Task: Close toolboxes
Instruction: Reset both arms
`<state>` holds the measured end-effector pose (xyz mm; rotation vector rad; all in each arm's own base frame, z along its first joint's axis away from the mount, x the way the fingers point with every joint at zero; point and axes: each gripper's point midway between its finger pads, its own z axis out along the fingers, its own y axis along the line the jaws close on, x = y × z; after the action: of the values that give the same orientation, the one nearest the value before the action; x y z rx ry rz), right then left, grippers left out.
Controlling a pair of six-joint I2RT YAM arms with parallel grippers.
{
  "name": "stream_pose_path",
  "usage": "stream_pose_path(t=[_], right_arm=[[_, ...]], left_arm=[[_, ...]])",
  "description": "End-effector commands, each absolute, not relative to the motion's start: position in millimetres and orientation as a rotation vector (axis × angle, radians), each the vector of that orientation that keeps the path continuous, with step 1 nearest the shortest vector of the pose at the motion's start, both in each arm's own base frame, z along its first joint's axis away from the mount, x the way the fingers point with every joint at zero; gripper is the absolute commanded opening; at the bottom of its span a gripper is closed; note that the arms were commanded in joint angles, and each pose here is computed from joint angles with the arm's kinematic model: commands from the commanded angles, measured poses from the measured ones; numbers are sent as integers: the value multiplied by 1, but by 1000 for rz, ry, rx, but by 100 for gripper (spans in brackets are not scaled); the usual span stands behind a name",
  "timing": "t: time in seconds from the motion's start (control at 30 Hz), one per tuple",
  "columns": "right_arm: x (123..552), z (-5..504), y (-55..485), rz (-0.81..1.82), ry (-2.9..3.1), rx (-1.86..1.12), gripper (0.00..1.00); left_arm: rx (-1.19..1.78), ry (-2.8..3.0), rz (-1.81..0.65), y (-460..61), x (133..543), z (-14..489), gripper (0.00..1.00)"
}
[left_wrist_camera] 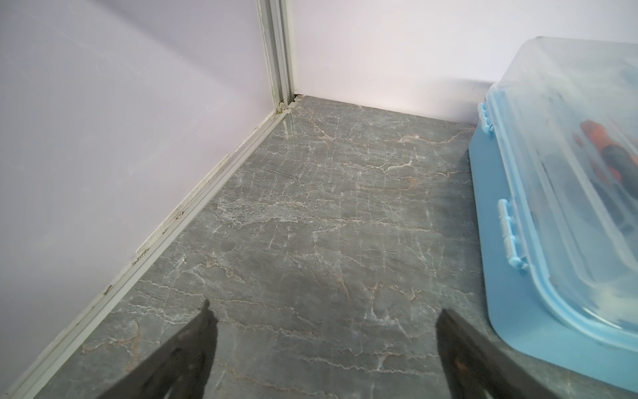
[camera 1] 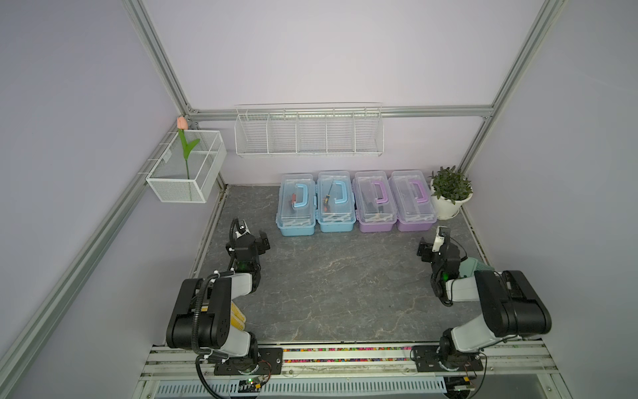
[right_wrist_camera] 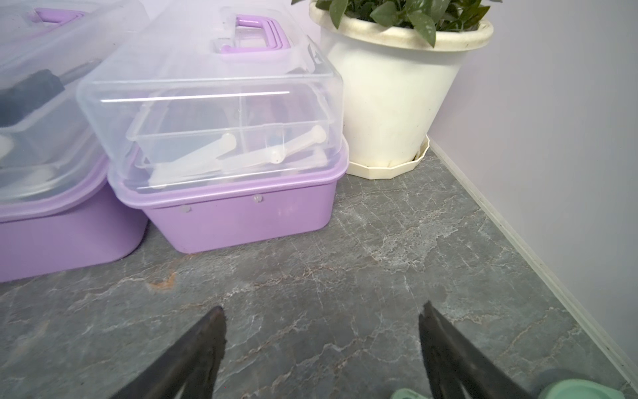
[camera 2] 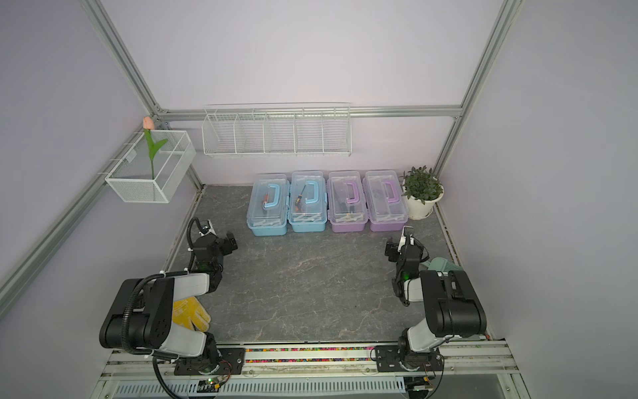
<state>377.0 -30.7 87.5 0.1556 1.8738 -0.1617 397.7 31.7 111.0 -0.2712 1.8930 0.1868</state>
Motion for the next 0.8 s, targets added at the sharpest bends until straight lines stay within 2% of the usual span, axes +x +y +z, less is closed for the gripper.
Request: stream_pose_path(t=[0.0,0.77], right_arm=[[380,101,-29,-165,1819,139,89],[393,94,-16,-136,1890,57,88]], left_arm=[[-264,1864,182,32,401,117,100],[-266,1862,183,32,401,118,100]])
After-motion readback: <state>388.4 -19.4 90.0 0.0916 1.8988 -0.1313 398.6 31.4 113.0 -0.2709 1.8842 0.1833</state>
